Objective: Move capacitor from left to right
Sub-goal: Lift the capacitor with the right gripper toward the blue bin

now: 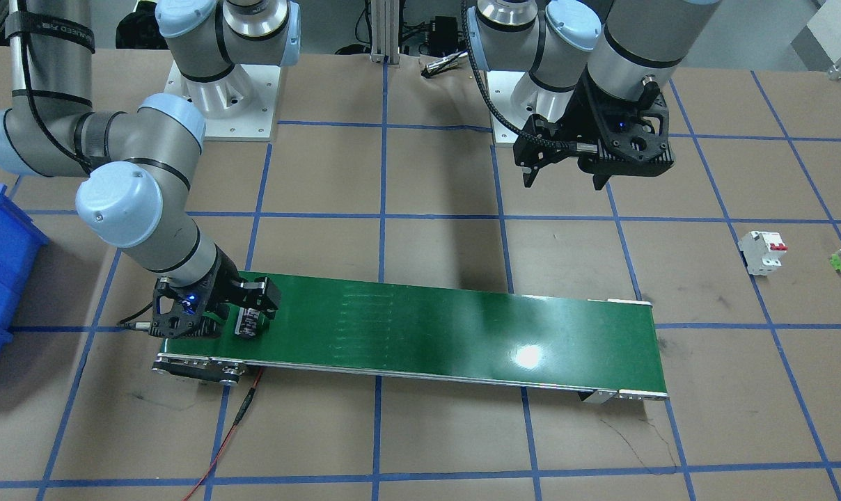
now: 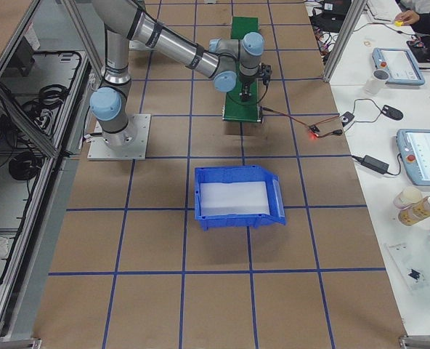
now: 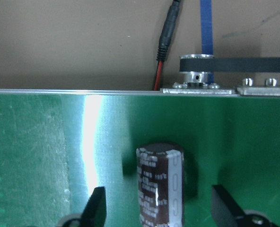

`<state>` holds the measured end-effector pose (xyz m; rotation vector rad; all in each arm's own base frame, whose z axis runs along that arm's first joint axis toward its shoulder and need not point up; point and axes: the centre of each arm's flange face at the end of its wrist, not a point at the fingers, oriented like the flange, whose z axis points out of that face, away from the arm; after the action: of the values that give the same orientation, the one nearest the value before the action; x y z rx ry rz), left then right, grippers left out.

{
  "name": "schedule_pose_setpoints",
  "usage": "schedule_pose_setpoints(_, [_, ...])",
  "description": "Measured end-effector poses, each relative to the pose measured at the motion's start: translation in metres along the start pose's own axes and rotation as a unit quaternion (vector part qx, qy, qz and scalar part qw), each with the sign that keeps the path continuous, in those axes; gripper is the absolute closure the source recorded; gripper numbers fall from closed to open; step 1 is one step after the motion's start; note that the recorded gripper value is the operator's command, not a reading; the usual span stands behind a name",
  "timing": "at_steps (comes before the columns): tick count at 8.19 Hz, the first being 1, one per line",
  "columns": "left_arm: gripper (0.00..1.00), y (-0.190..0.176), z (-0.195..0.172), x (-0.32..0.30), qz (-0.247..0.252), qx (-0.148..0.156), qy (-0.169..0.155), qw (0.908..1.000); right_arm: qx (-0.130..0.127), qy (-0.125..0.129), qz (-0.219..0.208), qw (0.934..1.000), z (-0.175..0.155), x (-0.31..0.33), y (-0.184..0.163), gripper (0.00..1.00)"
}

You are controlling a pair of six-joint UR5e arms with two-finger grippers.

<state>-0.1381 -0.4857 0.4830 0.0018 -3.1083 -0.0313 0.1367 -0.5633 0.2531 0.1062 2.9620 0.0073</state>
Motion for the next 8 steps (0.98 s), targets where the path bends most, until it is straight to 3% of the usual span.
schedule_pose_setpoints(2, [0.0, 0.0, 0.0, 0.0, 0.0, 0.0, 0.0, 1.0, -0.004, 0.03, -0.039, 0.9988, 0.002, 0.006, 0.0, 0.91])
schedule_pose_setpoints(3, [0.0, 0.0, 0.0, 0.0, 0.0, 0.0, 0.0, 1.0, -0.01, 0.041, -0.052, 0.9978, 0.003, 0.009, 0.001, 1.0])
schedule_pose_setpoints(6, [0.0, 0.0, 0.0, 0.0, 0.001, 0.0, 0.0, 1.0, -0.002, 0.078, -0.062, 0.995, -0.023, 0.031, -0.007, 1.0])
schedule_pose_setpoints(8, [0.0, 0.001, 0.0, 0.0, 0.0, 0.0, 0.0, 1.0, 0.002, 0.096, -0.053, 0.994, -0.076, 0.043, -0.019, 1.0])
